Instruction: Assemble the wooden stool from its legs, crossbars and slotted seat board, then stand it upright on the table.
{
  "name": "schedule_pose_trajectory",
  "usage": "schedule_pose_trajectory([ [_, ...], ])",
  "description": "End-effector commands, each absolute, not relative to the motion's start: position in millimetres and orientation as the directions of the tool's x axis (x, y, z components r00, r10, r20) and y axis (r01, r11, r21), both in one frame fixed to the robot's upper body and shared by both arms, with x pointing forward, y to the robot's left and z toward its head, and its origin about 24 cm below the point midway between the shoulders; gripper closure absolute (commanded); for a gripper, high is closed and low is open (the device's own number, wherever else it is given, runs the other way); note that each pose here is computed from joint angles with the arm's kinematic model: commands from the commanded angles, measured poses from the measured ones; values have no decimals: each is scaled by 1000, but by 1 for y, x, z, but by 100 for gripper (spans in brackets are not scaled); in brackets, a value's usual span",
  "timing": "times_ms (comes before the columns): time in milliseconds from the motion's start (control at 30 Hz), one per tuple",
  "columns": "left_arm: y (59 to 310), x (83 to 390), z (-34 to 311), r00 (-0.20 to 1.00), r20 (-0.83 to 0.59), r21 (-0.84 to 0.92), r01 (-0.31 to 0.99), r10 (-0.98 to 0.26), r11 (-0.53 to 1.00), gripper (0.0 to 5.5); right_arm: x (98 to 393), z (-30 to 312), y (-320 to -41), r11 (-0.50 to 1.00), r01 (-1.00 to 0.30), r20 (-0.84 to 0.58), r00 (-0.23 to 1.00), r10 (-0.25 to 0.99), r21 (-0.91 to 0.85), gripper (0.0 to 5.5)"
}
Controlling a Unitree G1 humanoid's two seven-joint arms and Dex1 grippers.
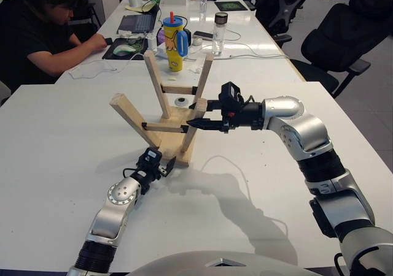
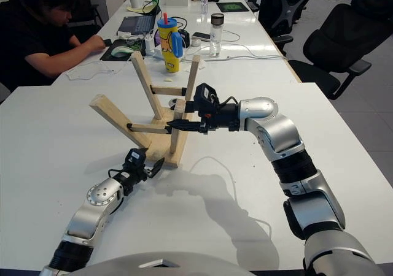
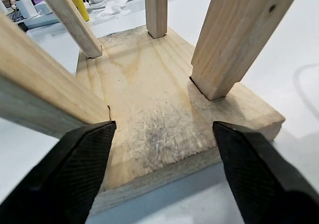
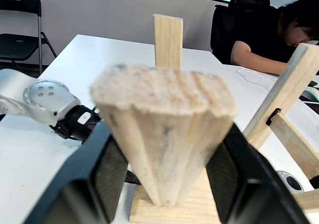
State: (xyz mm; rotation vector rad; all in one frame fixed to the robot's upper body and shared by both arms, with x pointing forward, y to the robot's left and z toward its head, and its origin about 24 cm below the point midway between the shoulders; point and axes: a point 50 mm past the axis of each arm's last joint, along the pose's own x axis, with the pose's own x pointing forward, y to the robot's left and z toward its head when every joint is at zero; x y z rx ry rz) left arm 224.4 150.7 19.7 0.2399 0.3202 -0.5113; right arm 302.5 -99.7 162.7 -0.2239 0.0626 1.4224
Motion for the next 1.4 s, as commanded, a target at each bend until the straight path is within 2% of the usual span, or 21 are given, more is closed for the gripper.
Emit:
schedule_pose_trajectory([
  [33, 159, 210, -10, 744, -536, 125, 537, -399, 834, 190, 299, 101, -106, 203, -978, -367, 169, 915, 55, 345],
  [267, 154, 205, -18, 710, -582, 98, 546, -397, 832, 190, 311, 104, -108, 273, -962, -320, 249, 914, 31, 345],
  [300, 155, 204, -19, 706, -590, 95, 542, -392, 835, 190, 312, 106, -108, 282, -959, -308, 261, 915, 24, 307],
  [467, 152, 202, -26, 694, -620, 71, 514, -366, 855, 190, 316, 111, -118, 337, -940, -296, 335, 895, -45, 235],
  [600, 145, 203, -26, 693, -620, 25, 486, -367, 874, 190, 299, 89, -148, 356, -934, -415, 336, 846, -32, 235],
  [667, 142, 204, -25, 691, -619, 3, 479, -375, 878, 190, 293, 84, -162, 403, -915, -411, 373, 832, -17, 235],
  [733, 137, 203, -23, 686, -606, -48, 473, -402, 880, 190, 294, 96, -166, 466, -884, -310, 432, 847, 42, 235],
  [867, 139, 200, -20, 676, -611, -66, 475, -412, 877, 190, 299, 163, -147, 489, -866, 83, 498, 863, 108, 300],
  [967, 140, 200, -21, 662, -625, -53, 493, -413, 869, 190, 294, 227, -123, 435, -888, 397, 456, 797, 147, 354],
  [1100, 140, 203, -21, 655, -631, -36, 510, -415, 859, 190, 293, 283, -114, 458, -878, 603, 441, 665, 137, 412],
  [1200, 139, 204, -21, 652, -631, -39, 515, -421, 856, 190, 290, 313, -110, 486, -867, 677, 424, 602, 110, 412],
  [1300, 139, 205, -22, 655, -629, -41, 509, -418, 860, 190, 286, 321, -103, 484, -866, 704, 420, 573, 122, 412],
  [1333, 138, 205, -22, 655, -630, -42, 509, -418, 860, 190, 287, 312, -98, 483, -862, 679, 446, 584, 151, 412],
  [1367, 138, 205, -23, 654, -630, -43, 508, -418, 860, 190, 294, 288, -88, 527, -827, 576, 533, 620, 199, 412],
  [1400, 138, 205, -23, 654, -631, -43, 507, -417, 861, 190, 302, 247, -76, 567, -777, 397, 628, 669, 274, 412],
])
